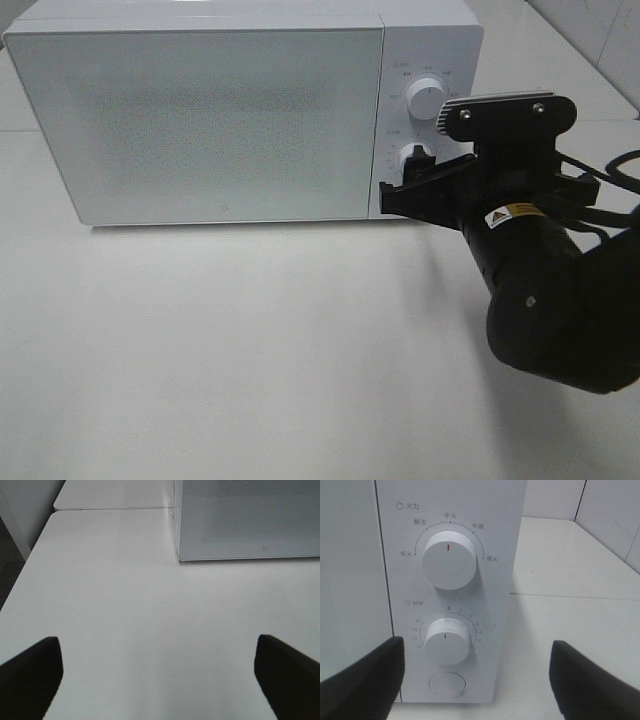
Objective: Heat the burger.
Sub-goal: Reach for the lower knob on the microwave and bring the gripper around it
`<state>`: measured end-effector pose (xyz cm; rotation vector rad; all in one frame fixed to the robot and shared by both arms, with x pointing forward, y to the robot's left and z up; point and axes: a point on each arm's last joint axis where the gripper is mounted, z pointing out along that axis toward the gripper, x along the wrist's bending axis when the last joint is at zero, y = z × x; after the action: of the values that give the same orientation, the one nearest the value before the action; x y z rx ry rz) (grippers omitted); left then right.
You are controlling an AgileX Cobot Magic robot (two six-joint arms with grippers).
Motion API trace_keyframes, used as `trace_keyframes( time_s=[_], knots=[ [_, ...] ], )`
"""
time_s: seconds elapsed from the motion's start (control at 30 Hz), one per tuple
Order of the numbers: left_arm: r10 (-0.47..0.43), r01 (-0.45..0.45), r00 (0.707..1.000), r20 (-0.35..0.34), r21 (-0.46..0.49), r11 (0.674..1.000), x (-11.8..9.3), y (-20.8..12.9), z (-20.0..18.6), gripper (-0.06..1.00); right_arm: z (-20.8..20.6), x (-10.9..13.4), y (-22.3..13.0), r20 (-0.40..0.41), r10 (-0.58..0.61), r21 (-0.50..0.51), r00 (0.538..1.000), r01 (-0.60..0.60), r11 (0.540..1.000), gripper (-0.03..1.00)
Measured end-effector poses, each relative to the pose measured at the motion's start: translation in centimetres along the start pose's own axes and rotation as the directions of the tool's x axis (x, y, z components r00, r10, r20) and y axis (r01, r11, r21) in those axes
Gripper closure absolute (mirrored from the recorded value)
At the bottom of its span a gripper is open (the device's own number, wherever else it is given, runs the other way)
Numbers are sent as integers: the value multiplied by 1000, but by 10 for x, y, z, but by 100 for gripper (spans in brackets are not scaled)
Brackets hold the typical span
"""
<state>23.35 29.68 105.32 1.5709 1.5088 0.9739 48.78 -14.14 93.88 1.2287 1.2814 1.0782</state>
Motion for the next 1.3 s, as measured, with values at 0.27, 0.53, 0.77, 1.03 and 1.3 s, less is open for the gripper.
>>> trace_keyframes(
  time_s=[0.27, 0.53, 0.77, 1.03, 1.3],
  knots=[
    [0, 0, 1000, 0, 0, 1000, 0, 0, 0, -2, 13, 14, -1, 5, 24, -10, 1000, -24, 1000, 20],
    [0, 0, 1000, 0, 0, 1000, 0, 0, 0, -2, 24, 25, -15, 6, 18, 8, 1000, -18, 1000, 20],
    [0, 0, 1000, 0, -1, 1000, 0, 0, 0, -2, 36, 34, -24, 3, 7, 9, 1000, -7, 1000, 20],
    [0, 0, 1000, -1, -1, 1000, 0, 0, 0, -2, 53, 34, -28, 5, -1, 0, 1000, 1, 1000, 20],
    [0, 0, 1000, -1, -1, 1000, 0, 0, 0, -2, 62, 32, -35, -3, 14, 21, 1000, -14, 1000, 20]
  ],
)
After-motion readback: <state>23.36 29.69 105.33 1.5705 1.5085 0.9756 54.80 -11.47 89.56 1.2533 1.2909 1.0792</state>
